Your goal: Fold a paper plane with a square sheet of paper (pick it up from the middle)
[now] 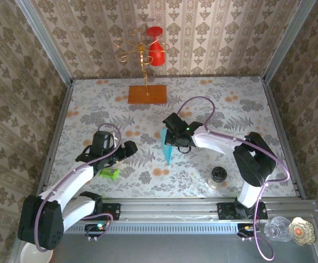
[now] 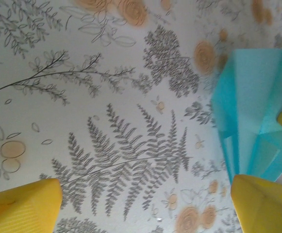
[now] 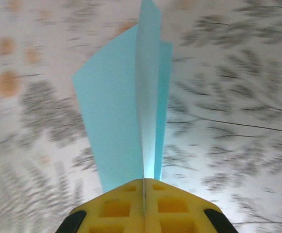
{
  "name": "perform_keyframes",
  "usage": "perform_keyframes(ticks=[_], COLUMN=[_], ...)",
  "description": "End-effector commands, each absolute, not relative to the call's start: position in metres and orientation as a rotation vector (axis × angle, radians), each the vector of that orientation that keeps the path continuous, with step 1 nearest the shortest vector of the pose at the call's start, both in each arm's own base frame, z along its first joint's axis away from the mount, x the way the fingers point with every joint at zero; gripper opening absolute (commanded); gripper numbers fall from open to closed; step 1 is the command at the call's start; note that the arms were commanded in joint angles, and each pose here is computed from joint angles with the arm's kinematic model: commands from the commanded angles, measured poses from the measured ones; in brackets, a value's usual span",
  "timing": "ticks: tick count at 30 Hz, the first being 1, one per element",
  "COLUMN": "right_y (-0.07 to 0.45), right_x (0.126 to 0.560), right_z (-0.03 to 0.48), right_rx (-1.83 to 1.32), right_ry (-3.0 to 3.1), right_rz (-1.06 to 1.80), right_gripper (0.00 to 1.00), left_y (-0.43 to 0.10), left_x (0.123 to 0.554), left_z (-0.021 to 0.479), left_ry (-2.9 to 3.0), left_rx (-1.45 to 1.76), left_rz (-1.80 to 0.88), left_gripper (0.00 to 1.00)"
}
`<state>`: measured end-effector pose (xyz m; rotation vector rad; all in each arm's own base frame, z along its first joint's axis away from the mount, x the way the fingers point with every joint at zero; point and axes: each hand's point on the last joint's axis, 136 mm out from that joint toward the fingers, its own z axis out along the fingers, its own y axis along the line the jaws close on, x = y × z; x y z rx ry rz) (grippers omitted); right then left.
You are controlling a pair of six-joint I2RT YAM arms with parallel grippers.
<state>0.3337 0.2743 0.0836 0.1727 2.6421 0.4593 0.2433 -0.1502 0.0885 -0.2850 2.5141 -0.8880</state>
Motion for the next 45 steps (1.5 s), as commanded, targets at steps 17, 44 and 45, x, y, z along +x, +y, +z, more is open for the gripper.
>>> perform_keyframes(ticks=[17,44,45], right_y=[0.317,0.299,0.298], right_x=[0.324,0.328,0.329], right_z=[0.035,0.024,0.025], right_rx=[0.036,0.061,0.065], right_ry=[2.571,2.577,2.573], right_rz=[1.166,1.126,1.124], right_gripper=[0.03,0.04,0.04], left_y=[-0.194,-0.257,-0.257], left_x=[0.247,0.278,0.279], left_z=[0.073,0.051,0.049], left_ry=[2.550,2.643,2.649], left_rx=[-0.311,-0.190,-0.193], left_rz=[-0.945,-1.035,-1.033], left_gripper=[0.75,0.31,0.26])
